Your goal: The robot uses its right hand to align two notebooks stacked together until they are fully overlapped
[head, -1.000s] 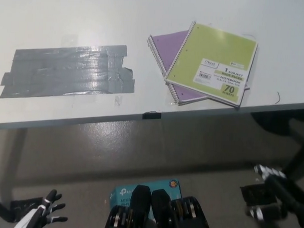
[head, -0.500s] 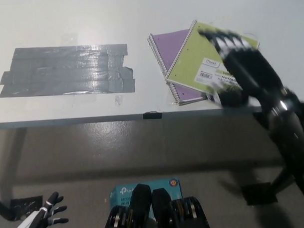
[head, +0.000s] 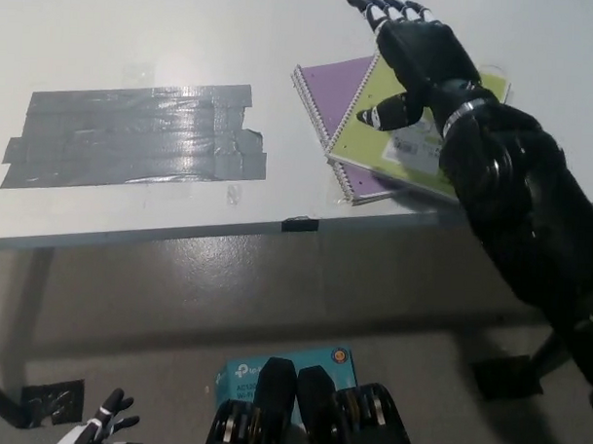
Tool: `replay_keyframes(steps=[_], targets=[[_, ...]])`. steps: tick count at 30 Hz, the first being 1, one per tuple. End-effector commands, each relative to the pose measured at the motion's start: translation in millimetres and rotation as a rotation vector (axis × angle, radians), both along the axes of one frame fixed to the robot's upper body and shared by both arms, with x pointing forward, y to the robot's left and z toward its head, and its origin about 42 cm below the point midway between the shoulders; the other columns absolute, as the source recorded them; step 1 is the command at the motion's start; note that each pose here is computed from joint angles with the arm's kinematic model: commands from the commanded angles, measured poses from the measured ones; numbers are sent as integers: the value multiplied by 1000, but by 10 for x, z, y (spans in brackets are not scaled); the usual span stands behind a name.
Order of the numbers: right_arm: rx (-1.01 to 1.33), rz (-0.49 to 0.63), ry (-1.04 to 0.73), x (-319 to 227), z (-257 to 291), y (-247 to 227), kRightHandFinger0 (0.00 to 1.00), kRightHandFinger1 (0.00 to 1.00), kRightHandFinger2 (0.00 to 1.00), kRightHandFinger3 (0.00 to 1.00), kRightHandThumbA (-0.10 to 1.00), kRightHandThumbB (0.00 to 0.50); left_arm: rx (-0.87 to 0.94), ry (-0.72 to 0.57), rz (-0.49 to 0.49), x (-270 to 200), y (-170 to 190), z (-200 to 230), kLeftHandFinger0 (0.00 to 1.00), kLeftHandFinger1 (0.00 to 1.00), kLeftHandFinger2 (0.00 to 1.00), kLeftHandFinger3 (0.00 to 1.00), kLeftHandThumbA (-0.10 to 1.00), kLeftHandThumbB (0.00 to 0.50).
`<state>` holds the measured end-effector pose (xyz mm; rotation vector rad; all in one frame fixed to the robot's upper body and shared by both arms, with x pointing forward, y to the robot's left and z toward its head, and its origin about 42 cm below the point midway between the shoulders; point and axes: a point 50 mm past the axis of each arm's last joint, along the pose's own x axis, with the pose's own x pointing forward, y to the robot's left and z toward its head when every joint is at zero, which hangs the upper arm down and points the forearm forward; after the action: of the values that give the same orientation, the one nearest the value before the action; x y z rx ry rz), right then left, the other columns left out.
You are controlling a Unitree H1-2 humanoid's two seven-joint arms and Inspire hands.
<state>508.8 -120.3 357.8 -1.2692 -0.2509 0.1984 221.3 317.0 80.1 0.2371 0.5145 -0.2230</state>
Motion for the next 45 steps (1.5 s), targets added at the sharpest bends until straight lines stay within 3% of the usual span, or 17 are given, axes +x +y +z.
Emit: replay_keyframes(steps=[1,5,9,11,12,13,18,21,24,27,30,33,36,39,42,45], targets=[[64,-70,-159,156,605,71,1000,1000,1000,1000,878,189,16,-5,-14,-21,15,61,823,846,974,1000,1000,454],[139,-133,-142,268,561,153,1000,1000,1000,1000,904,178,18,-12,-14,16,14,74,832,849,970,1000,1000,497],[166,-160,-120,262,336,209,1000,1000,1000,1000,921,165,14,-11,-28,23,-19,70,810,854,986,1000,1000,493],[200,-182,-95,258,199,225,1000,1000,1000,1000,892,170,15,-8,-25,22,-22,60,758,818,969,1000,1000,473],[245,-198,-76,258,39,221,1000,1000,1000,1000,815,150,18,-9,-25,25,-26,61,720,787,958,1000,1000,479],[254,-218,-60,261,-69,203,1000,1000,1000,1000,832,148,23,-12,-29,24,-39,64,709,782,956,1000,1000,461],[259,-290,-3,258,-425,45,1000,1000,1000,1000,882,137,30,-7,-37,10,-97,36,804,834,957,1000,1000,454],[229,-345,21,316,-531,-164,1000,1000,1000,1000,940,140,30,-4,-37,-9,-99,31,803,812,946,1000,1000,473],[235,-397,18,343,-595,-372,1000,1000,1000,1000,894,121,33,-7,-44,-17,-115,39,731,795,944,1000,1000,466],[281,-434,10,354,-613,-463,1000,1000,1000,1000,803,127,29,-7,-50,-15,-131,38,776,808,952,1000,1000,476],[287,-438,12,354,-637,-437,1000,1000,1000,1000,816,138,32,-12,-60,11,-154,49,807,825,963,1000,1000,473],[290,-404,11,306,-739,-306,1000,1000,1000,1000,777,143,33,-9,-56,-7,-165,35,768,811,945,1000,1000,474],[262,-381,28,278,-807,-198,1000,1000,1000,1000,829,155,30,-7,-53,-10,-170,27,771,813,945,1000,1000,443],[238,-354,33,247,-879,-71,1000,1000,1000,1000,880,154,35,-5,-47,-19,-157,20,838,844,963,1000,1000,474],[231,-357,58,236,-938,-68,1000,1000,1000,1000,885,148,38,-4,-44,-26,-146,19,830,820,941,1000,1000,499],[216,-373,64,216,-1025,-163,1000,1000,1000,1000,874,138,26,-9,-44,-48,-156,37,805,822,948,1000,1000,482]])
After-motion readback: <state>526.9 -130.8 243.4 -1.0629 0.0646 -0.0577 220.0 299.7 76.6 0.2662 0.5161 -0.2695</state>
